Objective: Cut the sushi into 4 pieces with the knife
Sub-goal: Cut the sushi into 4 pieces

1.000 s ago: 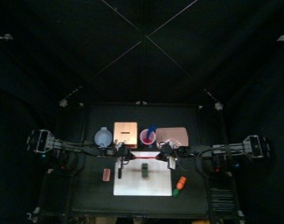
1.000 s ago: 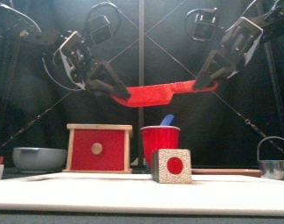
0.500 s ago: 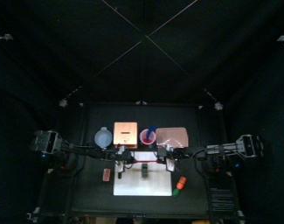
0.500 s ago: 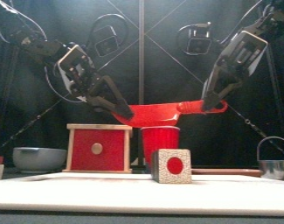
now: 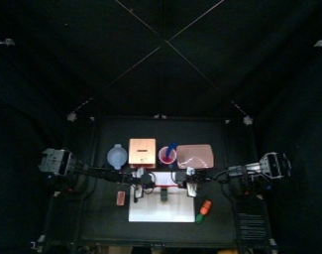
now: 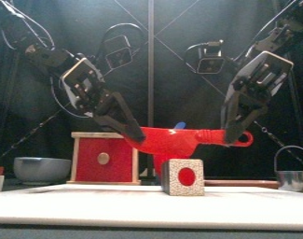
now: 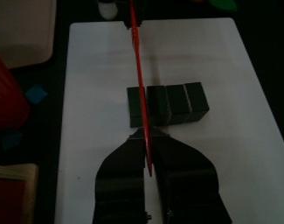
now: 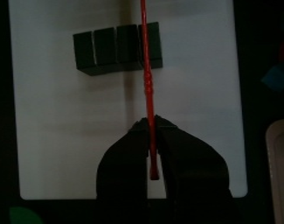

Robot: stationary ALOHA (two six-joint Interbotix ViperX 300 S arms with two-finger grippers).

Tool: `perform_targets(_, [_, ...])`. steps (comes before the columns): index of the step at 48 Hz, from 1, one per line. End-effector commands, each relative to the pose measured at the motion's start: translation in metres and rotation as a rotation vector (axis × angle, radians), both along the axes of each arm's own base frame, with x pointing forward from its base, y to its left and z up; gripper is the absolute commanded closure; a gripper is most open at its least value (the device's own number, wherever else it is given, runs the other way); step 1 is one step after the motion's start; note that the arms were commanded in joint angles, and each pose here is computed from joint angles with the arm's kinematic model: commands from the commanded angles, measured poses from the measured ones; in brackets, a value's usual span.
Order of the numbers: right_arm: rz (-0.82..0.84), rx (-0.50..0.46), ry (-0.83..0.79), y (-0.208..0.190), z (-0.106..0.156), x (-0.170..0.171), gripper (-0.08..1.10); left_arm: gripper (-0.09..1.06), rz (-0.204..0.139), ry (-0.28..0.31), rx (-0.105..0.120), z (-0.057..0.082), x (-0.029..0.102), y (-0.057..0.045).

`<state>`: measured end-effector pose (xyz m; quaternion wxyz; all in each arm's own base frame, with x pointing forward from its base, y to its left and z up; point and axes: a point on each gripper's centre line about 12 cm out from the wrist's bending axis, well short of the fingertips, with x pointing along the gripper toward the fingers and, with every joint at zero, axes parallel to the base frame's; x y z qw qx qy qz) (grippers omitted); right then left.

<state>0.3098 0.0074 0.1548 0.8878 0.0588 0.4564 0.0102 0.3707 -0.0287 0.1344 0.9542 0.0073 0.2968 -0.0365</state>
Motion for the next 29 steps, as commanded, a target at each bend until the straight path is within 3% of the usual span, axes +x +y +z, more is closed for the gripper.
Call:
perform_targets(1, [0.004,-0.005,0.006,-0.001,-0.001,0.002,0.89,0.60,-0.008,-0.022,0.001,0.005,0.007,-0.003])
perform_targets(16, [0.005,-0.022,0.011,-0.005,-0.004,0.005,0.89,0.60,-0.002,0.017,0.003,-0.010,0.010,-0.001])
perform_targets(29, [0.012,-0.021,-0.006,-0.002,0.001,0.009,0.89,0.60,-0.014,0.041,0.005,-0.019,0.009,-0.006])
